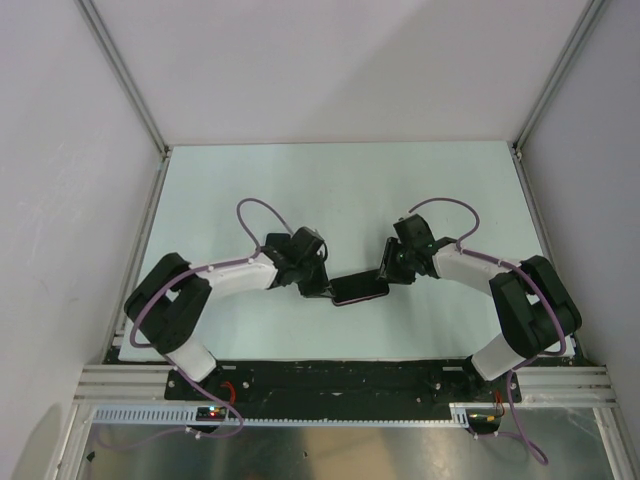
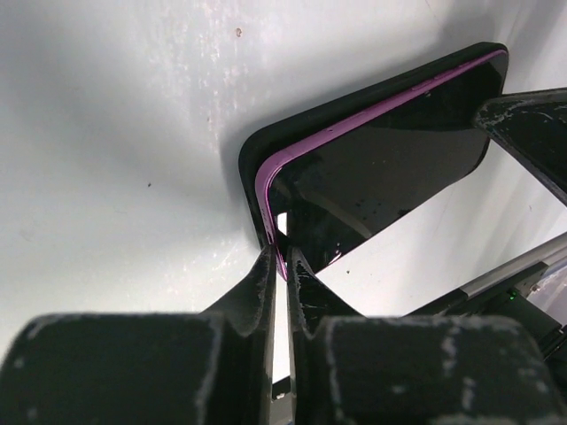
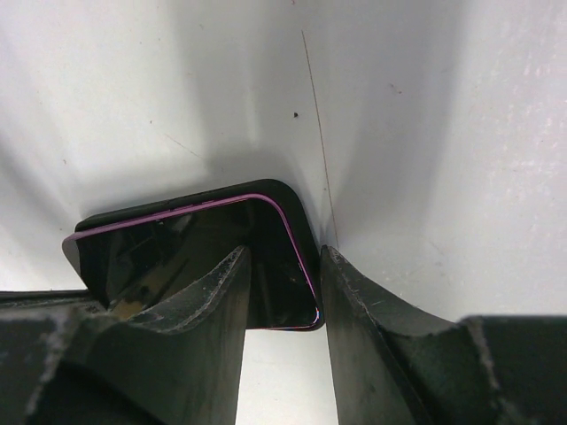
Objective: Put the phone into the phone case
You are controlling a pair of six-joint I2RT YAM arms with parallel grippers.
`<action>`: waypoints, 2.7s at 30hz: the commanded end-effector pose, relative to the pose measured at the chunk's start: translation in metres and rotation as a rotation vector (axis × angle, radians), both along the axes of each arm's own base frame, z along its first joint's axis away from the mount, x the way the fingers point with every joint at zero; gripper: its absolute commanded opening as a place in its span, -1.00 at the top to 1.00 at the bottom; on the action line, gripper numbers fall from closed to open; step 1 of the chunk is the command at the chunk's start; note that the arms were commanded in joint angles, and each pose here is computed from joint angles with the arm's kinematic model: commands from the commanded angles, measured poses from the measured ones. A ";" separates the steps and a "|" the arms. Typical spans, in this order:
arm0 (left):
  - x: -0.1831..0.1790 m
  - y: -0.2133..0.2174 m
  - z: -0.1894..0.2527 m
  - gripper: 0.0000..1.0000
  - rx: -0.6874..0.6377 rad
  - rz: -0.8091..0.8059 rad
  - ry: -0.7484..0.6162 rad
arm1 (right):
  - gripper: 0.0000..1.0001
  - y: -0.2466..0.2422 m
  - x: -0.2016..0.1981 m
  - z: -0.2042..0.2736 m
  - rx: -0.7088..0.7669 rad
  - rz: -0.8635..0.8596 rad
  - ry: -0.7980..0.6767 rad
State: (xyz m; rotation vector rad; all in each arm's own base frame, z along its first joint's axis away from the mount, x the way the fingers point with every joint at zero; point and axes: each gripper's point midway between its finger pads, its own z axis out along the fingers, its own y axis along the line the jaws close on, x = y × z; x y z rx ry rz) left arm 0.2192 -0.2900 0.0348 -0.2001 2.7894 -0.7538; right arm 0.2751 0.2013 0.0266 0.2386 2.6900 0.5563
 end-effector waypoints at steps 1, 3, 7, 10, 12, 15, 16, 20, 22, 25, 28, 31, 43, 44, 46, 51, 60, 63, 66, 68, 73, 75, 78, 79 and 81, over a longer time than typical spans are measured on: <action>0.008 -0.012 0.001 0.87 -0.005 -0.005 -0.021 | 0.17 0.003 0.003 0.010 0.017 0.006 -0.036; 0.008 -0.013 -0.002 0.92 0.003 -0.008 -0.016 | 0.17 0.004 0.003 0.009 0.017 0.006 -0.034; 0.008 -0.016 -0.007 0.99 0.013 -0.014 -0.010 | 0.18 0.005 0.002 0.005 0.022 0.008 -0.030; 0.008 -0.020 -0.010 1.00 0.019 -0.020 -0.005 | 0.18 0.007 0.001 0.004 0.024 0.013 -0.028; 0.008 -0.022 -0.014 1.00 0.028 -0.022 -0.001 | 0.18 0.008 0.001 0.003 0.025 0.016 -0.028; 0.005 -0.023 -0.022 1.00 0.046 -0.024 0.011 | 0.18 0.009 0.000 0.003 0.026 0.019 -0.027; 0.004 -0.024 -0.023 1.00 0.050 -0.023 0.013 | 0.18 0.009 0.000 0.003 0.028 0.019 -0.028; 0.001 -0.025 -0.032 1.00 0.078 -0.012 0.020 | 0.19 0.011 0.001 0.002 0.032 0.022 -0.029; -0.001 -0.025 -0.037 1.00 0.092 -0.005 0.025 | 0.19 0.012 0.000 0.002 0.034 0.025 -0.028; -0.003 -0.025 -0.046 1.00 0.115 0.007 0.037 | 0.20 0.014 -0.001 0.000 0.031 0.030 -0.025; -0.007 -0.026 -0.056 1.00 0.140 0.009 0.047 | 0.19 0.015 -0.002 -0.001 0.032 0.032 -0.024; -0.010 -0.029 -0.063 1.00 0.158 0.001 0.055 | 0.20 0.015 -0.003 -0.002 0.032 0.035 -0.022; -0.028 -0.036 -0.095 1.00 0.236 -0.027 0.085 | 0.20 0.015 -0.003 -0.003 0.028 0.038 -0.026; -0.030 -0.036 -0.097 1.00 0.242 -0.028 0.088 | 0.20 0.015 -0.004 -0.003 0.028 0.038 -0.027; -0.032 -0.037 -0.101 1.00 0.250 -0.031 0.093 | 0.20 0.014 -0.004 -0.003 0.024 0.038 -0.025; -0.037 -0.038 -0.111 1.00 0.270 -0.038 0.104 | 0.20 0.014 -0.004 -0.002 0.022 0.039 -0.029; -0.054 -0.042 -0.130 1.00 0.307 -0.060 0.136 | 0.20 0.015 -0.004 -0.001 0.025 0.042 -0.031; -0.057 -0.041 -0.134 1.00 0.316 -0.058 0.144 | 0.20 0.015 -0.004 0.000 0.025 0.043 -0.035; -0.061 -0.040 -0.139 1.00 0.326 -0.057 0.152 | 0.20 0.015 -0.004 0.001 0.024 0.043 -0.038; -0.064 -0.039 -0.144 1.00 0.335 -0.054 0.162 | 0.20 0.014 -0.004 0.001 0.021 0.043 -0.037; -0.071 -0.041 -0.150 1.00 0.342 -0.064 0.173 | 0.20 0.013 -0.005 0.001 0.018 0.044 -0.039; -0.070 -0.044 -0.145 1.00 0.333 -0.072 0.161 | 0.20 0.013 -0.005 0.002 0.016 0.045 -0.040; -0.062 -0.044 -0.132 1.00 0.320 -0.072 0.114 | 0.20 0.012 -0.005 0.004 0.017 0.046 -0.045; -0.060 -0.044 -0.128 1.00 0.316 -0.074 0.103 | 0.20 0.013 -0.004 0.004 0.018 0.048 -0.048; -0.056 -0.045 -0.117 1.00 0.299 -0.082 0.078 | 0.18 0.012 -0.001 0.008 0.021 0.046 -0.059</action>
